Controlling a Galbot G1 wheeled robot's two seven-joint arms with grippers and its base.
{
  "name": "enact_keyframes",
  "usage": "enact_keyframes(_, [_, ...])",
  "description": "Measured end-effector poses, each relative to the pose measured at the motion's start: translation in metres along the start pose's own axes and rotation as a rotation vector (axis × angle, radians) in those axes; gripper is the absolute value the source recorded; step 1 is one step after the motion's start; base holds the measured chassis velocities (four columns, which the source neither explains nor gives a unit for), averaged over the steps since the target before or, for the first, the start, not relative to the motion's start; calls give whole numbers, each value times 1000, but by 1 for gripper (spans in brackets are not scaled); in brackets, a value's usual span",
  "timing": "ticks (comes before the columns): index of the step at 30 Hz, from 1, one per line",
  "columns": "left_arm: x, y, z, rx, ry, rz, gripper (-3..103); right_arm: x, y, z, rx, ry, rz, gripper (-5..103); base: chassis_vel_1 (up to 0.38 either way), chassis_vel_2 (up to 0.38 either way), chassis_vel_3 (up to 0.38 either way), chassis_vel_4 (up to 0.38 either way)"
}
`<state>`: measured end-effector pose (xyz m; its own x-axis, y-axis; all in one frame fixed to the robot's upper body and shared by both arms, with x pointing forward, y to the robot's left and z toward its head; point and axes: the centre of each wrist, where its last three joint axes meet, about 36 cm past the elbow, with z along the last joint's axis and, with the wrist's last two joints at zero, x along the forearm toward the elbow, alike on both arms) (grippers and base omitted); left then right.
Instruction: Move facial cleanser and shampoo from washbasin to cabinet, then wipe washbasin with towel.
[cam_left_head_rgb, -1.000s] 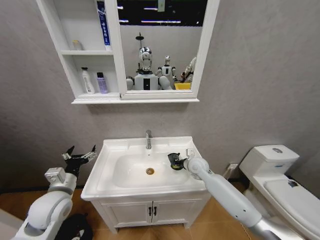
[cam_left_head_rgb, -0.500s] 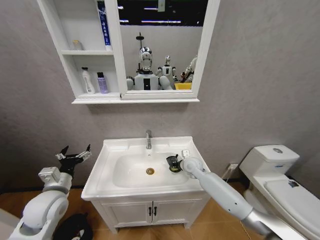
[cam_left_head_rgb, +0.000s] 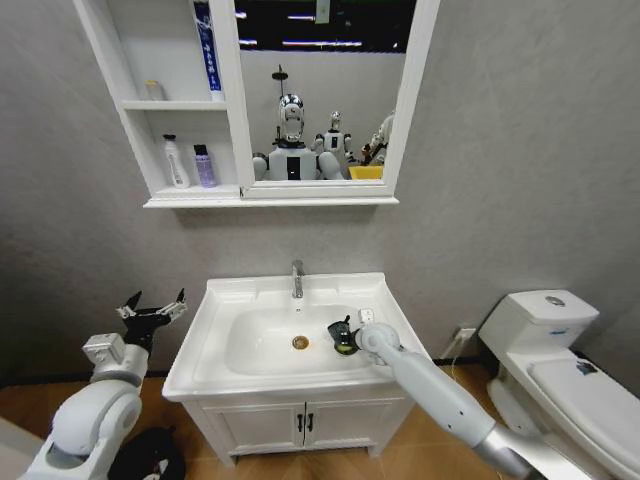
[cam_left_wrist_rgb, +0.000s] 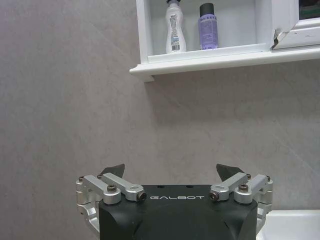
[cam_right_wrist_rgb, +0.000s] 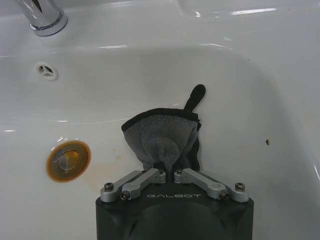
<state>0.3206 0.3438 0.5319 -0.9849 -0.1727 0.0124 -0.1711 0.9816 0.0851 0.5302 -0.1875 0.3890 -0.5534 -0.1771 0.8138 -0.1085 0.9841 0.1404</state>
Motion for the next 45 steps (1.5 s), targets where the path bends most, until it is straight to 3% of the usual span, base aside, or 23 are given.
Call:
enact_keyframes(7, [4,5,-5,-7,-8,-6,100,-11,9,-3,-9,3,-28,3,0,0,0,0])
enact_keyframes(22, [12,13,-14,-12,-21,-19,100,-38,56,2,-8,28,-150,3,0,0,0,0])
enact_keyframes(45, [30,21,-24,-20,-25,-30,100,-67,89,6,11,-26,-377,3,0,0,0,0])
